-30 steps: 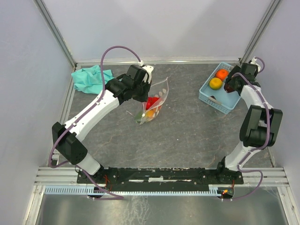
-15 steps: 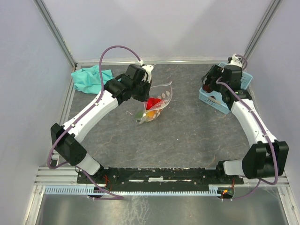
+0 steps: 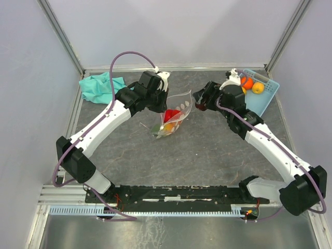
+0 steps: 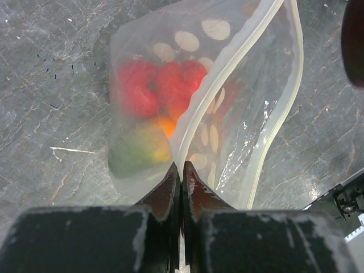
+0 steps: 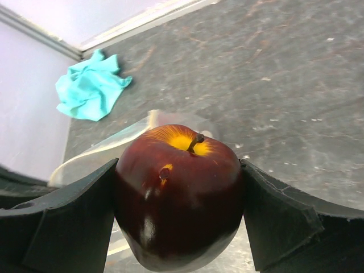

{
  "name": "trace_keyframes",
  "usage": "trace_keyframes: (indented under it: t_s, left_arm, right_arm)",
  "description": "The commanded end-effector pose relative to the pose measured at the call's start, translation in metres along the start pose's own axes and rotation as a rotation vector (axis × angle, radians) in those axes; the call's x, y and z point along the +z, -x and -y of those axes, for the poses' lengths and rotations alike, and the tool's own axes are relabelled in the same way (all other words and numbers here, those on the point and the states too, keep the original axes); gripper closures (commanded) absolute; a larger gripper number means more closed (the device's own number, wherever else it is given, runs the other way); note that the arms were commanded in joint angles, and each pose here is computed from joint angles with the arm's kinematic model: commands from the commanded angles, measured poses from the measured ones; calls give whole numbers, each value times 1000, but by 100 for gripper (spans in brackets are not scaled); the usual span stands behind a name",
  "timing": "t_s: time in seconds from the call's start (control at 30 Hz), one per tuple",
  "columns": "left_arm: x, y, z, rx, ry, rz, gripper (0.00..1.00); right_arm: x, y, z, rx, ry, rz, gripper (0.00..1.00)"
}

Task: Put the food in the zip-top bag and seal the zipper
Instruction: Place the fake fruit in the zipper food storage bag.

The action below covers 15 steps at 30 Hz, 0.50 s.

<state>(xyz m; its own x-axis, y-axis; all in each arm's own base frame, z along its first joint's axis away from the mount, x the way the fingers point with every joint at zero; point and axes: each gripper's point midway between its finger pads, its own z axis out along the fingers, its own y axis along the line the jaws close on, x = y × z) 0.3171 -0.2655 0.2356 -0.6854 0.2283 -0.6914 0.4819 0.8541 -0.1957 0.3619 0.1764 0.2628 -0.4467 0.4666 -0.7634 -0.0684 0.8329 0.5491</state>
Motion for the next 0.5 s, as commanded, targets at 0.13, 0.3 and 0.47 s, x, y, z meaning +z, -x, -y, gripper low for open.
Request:
trace_keyframes:
  t_s: [0.13, 0.3, 0.47]
  left_arm:
    - [-6, 17, 13, -71, -60, 69, 97]
    - [-8, 17, 18, -91, -82, 74, 97]
    - [-8, 17, 25, -119, -121, 84, 97]
  right_arm:
    - [-17, 20, -93, 53, 262, 158, 41]
    - [-14, 6, -117, 39, 308, 201, 41]
    - [3, -20, -119, 51, 292, 183, 41]
